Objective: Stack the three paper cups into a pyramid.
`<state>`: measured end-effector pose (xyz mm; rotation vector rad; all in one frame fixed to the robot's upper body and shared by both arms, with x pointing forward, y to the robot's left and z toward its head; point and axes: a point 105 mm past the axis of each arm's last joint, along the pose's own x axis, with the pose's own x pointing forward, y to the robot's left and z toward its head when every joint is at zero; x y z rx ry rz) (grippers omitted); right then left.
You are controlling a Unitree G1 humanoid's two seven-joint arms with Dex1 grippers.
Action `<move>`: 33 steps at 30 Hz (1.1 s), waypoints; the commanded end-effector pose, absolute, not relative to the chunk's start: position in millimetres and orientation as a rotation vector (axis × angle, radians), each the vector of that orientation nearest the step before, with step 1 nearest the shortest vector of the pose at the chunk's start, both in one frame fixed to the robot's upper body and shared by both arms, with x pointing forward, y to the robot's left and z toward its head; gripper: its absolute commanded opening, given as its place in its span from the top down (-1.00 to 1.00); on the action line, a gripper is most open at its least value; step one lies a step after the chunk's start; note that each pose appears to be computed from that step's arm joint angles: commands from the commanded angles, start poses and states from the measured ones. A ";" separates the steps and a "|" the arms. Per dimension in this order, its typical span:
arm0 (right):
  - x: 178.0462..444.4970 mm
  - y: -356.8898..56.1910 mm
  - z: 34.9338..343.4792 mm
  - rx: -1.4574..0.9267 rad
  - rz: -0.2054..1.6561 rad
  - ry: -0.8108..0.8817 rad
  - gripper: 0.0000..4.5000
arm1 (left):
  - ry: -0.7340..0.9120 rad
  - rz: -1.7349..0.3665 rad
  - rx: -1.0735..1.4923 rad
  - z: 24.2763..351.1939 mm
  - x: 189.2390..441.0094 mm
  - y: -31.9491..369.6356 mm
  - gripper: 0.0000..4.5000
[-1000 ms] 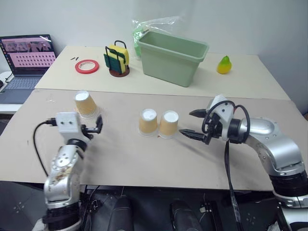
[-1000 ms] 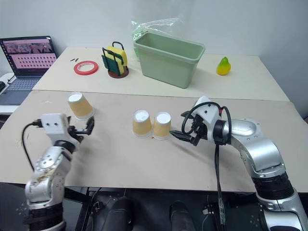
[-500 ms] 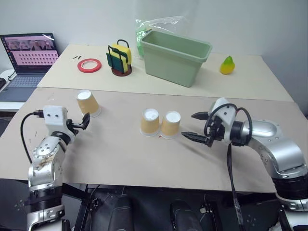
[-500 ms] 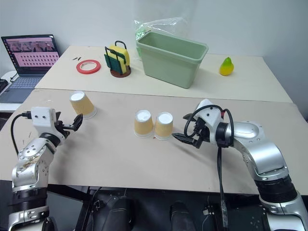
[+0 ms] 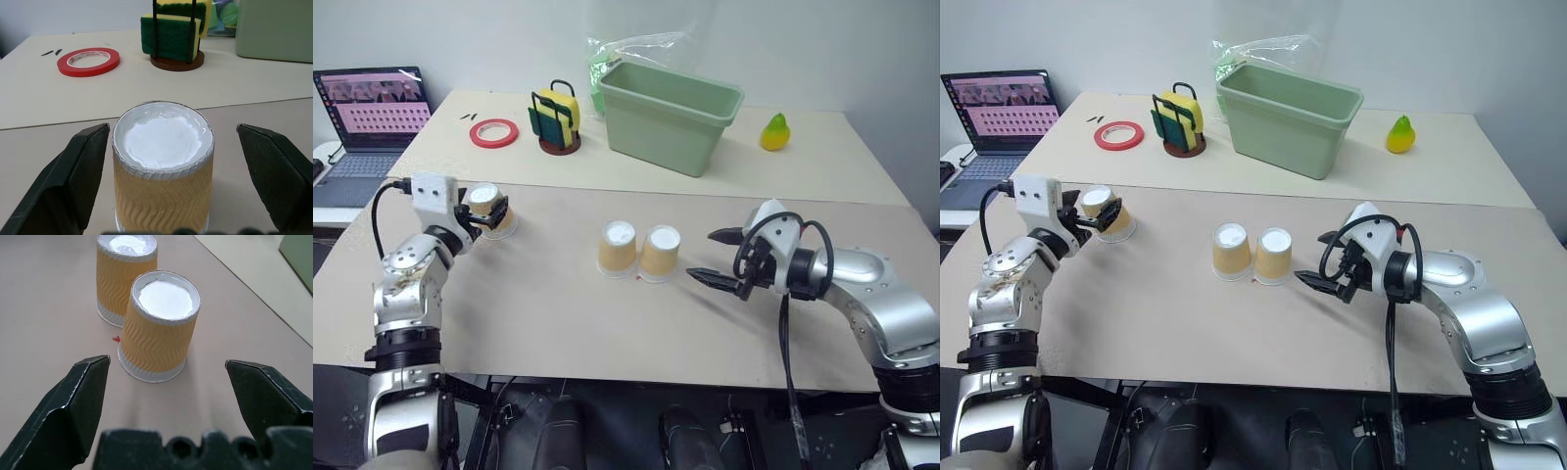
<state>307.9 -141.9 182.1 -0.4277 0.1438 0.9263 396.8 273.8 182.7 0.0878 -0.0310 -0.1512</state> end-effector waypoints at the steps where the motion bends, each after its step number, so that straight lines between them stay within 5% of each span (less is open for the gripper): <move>1: 304.9 -144.5 197.3 -0.453 0.904 0.090 -1.00 | -0.071 -0.156 0.123 198.2 399.8 273.0 -0.97; 14: 304.8 -144.7 196.6 -0.452 0.897 0.092 -1.00 | -0.020 -0.144 0.117 186.0 406.1 272.5 -0.97; 22: 305.4 -145.7 197.3 -0.453 0.891 0.091 -1.00 | -0.011 -0.145 0.112 185.6 408.6 271.3 0.03; 33: 307.7 -146.0 198.1 -0.457 0.882 0.088 -1.00 | -0.067 -0.182 0.109 201.3 411.9 256.4 0.07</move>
